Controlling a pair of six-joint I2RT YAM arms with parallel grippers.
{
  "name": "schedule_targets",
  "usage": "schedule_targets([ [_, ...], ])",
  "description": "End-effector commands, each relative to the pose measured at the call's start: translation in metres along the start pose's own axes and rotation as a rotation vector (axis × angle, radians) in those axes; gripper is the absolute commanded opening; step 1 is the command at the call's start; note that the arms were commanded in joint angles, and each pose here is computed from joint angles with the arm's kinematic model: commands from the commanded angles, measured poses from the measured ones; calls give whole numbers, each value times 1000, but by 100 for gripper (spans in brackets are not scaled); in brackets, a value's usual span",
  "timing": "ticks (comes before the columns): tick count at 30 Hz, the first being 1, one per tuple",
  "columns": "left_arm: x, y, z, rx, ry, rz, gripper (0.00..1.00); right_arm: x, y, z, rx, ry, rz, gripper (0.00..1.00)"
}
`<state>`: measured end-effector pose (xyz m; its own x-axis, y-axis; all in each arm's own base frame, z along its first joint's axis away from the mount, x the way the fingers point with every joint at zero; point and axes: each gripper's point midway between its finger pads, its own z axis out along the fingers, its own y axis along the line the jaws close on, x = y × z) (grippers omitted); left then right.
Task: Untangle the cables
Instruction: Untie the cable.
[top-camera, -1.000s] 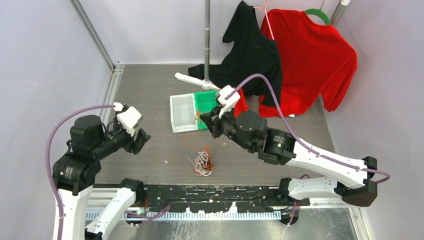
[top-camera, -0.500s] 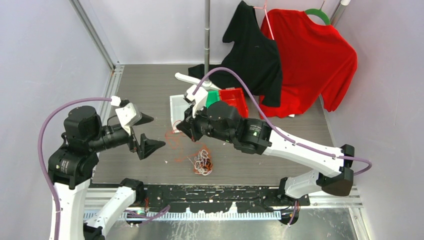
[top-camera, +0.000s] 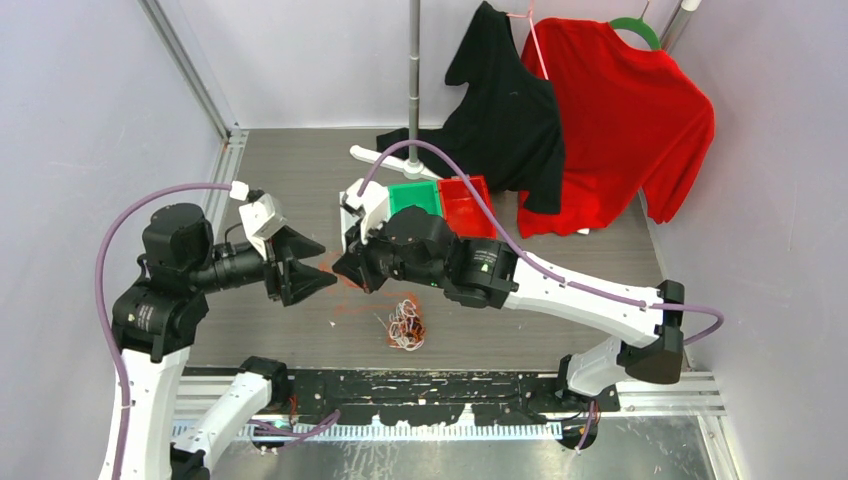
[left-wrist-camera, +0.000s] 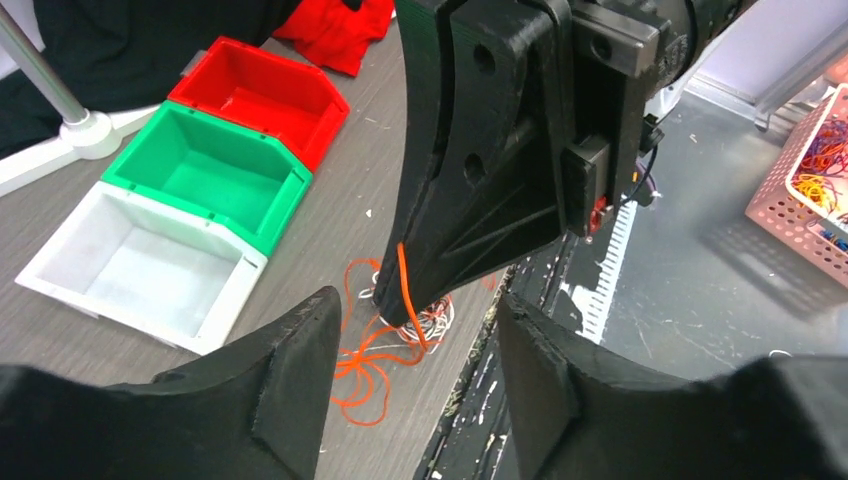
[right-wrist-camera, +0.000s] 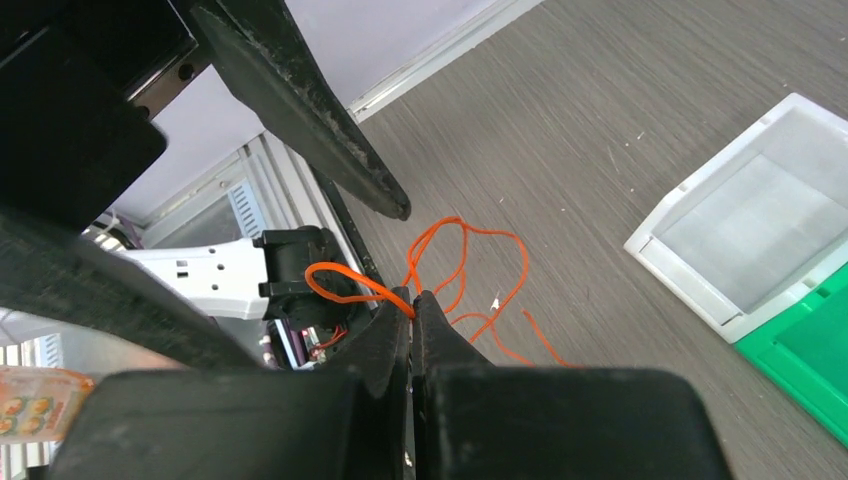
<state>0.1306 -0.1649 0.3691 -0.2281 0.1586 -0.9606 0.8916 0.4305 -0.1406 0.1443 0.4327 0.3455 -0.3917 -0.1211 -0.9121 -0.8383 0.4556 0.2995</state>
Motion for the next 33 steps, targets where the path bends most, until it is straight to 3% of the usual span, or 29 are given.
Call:
schedule_targets([
  [1,-5,9,3,-28,-23,18,53,-28,20,-5,-63,-83,23,1],
  [9,7,16,6,-45,7,8,20,-27,23,-10,-88,-100,40,1],
  [14,-11,20,0,-103,-35,44,1,-24,16,-12,-64,-136,56,1],
  [15,-16,21,-3,-118,-46,56,0,-23,11,-13,-46,-153,63,7],
  [20,-43,22,-18,-202,-99,120,0,-24,-12,-26,20,-304,91,80],
  [21,-49,22,-22,-222,-110,132,0,-25,-14,-32,15,-343,92,88],
  [24,-63,22,-31,-270,-128,159,0,-30,-16,-55,-27,-463,88,100],
  [27,-75,22,-39,-304,-149,181,0,-27,-12,-62,-91,-536,84,100],
  [33,-94,20,-47,-330,-174,206,0,7,6,-20,-180,-388,41,100],
])
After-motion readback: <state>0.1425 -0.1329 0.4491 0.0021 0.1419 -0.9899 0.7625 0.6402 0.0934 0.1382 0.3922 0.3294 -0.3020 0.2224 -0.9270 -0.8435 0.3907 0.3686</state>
